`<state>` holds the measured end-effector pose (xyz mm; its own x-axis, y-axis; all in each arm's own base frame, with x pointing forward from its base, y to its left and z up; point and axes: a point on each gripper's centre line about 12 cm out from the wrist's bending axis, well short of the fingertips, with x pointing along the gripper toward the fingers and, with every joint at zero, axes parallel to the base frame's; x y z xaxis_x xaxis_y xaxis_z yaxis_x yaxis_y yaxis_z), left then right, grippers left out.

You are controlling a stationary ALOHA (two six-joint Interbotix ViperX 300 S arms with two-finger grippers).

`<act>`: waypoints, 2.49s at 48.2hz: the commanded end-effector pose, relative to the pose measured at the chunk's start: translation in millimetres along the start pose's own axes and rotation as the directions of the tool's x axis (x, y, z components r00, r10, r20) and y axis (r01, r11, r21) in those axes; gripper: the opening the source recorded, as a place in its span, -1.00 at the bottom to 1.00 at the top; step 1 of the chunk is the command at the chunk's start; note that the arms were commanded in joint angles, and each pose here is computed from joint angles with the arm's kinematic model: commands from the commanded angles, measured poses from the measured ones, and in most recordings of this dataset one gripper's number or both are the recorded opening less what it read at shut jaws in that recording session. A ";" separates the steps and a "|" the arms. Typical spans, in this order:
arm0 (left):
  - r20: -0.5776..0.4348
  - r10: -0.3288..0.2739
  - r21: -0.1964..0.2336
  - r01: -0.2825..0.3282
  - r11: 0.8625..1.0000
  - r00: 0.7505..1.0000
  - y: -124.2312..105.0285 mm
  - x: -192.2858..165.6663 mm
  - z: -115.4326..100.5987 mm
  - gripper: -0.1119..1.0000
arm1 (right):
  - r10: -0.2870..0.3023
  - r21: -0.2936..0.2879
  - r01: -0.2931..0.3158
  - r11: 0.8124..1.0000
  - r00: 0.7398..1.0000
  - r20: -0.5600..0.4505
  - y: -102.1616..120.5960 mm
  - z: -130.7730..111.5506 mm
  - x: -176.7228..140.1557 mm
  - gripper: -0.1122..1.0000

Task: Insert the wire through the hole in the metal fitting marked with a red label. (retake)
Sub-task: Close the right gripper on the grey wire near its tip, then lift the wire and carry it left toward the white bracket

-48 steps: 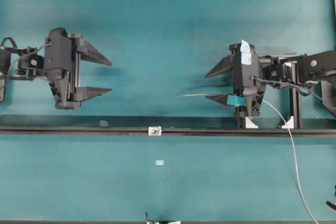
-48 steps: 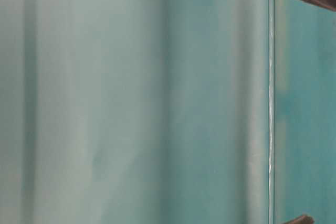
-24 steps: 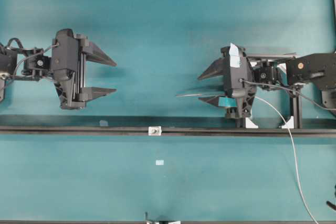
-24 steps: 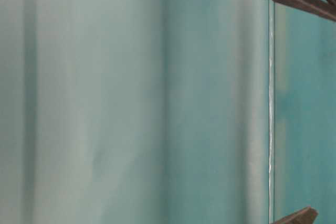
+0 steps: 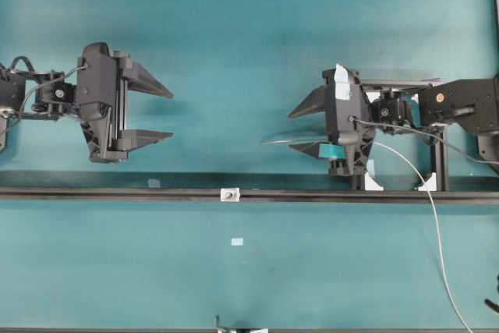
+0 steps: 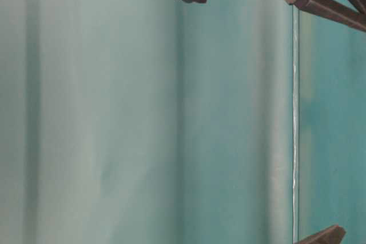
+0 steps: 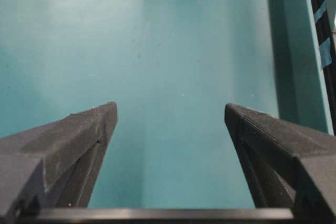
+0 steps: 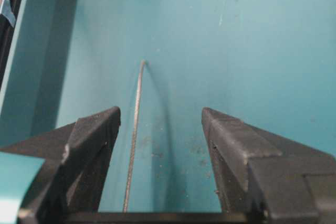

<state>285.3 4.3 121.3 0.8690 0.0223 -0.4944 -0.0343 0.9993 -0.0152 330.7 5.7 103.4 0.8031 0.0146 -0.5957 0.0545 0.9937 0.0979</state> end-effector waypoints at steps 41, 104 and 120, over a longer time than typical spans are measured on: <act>0.028 0.010 -0.005 -0.010 1.000 1.000 3.0 0.6 7.6 0.23 | -0.001 0.000 0.001 1.000 1.000 0.022 -0.6 7.8 5.1 0.41; 0.049 0.011 -0.006 -0.010 1.000 0.999 3.3 -0.1 14.3 0.23 | 0.000 -0.015 0.003 1.000 0.987 0.161 -1.8 48.1 -30.6 -0.77; 0.098 0.010 -0.016 -0.008 1.000 0.995 3.1 -7.7 26.4 0.23 | -0.001 -0.020 0.005 1.000 0.977 0.212 -2.0 66.5 -55.4 -0.78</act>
<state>286.6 7.8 133.1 0.8884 0.0333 -0.4579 -0.0480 0.9986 -0.0204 326.3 -3.6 175.1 0.8925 -0.0075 -0.4510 0.0488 0.9956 0.0799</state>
